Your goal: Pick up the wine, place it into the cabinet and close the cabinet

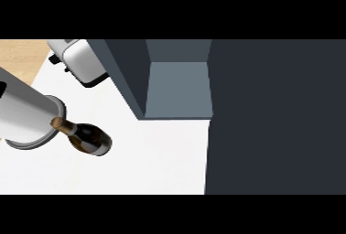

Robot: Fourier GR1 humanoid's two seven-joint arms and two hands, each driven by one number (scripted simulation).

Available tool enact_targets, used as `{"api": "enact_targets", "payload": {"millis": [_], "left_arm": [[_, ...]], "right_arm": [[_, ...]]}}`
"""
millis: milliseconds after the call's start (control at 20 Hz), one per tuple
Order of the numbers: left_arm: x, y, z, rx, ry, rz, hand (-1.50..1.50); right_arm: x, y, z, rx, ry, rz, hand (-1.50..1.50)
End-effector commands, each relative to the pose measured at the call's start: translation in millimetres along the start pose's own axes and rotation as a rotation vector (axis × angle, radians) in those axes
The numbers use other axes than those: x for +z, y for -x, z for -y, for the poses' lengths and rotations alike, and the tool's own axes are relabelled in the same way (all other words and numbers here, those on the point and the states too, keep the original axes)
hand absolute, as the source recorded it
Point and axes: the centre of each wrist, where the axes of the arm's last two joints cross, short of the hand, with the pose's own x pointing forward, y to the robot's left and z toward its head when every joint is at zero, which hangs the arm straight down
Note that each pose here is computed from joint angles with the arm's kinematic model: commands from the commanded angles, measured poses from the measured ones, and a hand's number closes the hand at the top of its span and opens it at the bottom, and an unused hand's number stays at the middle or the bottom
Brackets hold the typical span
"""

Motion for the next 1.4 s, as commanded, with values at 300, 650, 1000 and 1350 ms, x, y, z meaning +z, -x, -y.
{"api": "enact_targets", "payload": {"millis": [300, 650, 1000, 1350], "left_arm": [[24.9, -26.2, 9.8, 0.003, -0.014, -0.013, -1.50], [23.6, -55.4, 8.1, 0.023, -0.029, -0.010, -1.50], [30.2, -54.9, -3.1, -0.012, -0.077, 0.001, -1.50], [13.2, -47.0, -21.4, -0.028, -0.152, 0.052, -1.50]], "right_arm": [[23.5, -51.8, -32.9, -0.054, -0.048, 0.060, -1.50], [18.3, -55.1, -33.1, -0.061, -0.013, 0.054, -1.50], [26.5, -60.0, -25.6, -0.041, -0.054, 0.050, -1.50], [34.0, -62.2, -34.9, -0.059, -0.015, 0.056, -1.50]]}}
